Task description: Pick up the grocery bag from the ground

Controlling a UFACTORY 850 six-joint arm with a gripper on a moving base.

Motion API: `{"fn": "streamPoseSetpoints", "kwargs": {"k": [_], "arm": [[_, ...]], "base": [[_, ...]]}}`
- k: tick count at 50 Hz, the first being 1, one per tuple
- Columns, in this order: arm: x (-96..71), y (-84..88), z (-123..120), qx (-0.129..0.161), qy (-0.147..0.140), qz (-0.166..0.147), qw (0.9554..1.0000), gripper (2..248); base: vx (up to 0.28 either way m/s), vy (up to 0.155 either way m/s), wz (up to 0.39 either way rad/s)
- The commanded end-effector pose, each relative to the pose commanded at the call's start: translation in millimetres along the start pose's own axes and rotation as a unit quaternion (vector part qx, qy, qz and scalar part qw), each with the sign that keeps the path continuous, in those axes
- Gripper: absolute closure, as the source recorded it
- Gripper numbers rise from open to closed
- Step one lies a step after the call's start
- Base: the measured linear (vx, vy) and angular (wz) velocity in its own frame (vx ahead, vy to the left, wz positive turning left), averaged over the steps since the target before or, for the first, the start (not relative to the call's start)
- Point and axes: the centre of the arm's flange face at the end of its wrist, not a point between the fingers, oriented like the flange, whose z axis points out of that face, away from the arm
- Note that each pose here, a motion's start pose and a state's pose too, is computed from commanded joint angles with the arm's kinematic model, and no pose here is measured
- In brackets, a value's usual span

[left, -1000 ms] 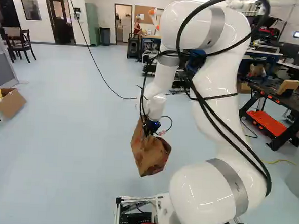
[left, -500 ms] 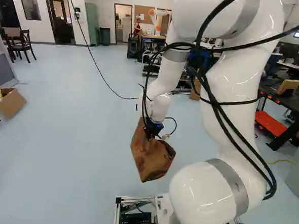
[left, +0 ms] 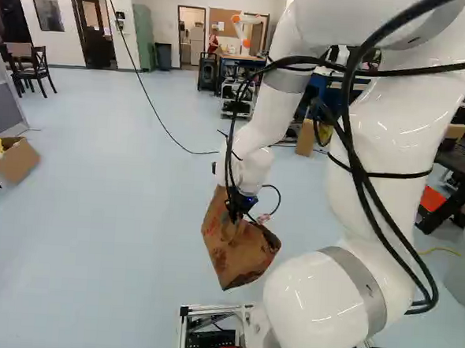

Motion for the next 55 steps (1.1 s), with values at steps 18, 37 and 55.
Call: {"fn": "streamPoseSetpoints", "kwargs": {"k": [18,37,55], "arm": [[-1.0,3.6,-6,-0.001,0.024,0.005,0.9997,229],[-3.6,10.9,-17,-0.005,0.073,0.015,0.9972,229],[-8.4,20.6,-33,-0.012,0.140,0.029,0.9896,229]], "base": [[0.000,0.000,0.000],[0.000,0.000,0.000],[0.000,0.000,0.000]]}}
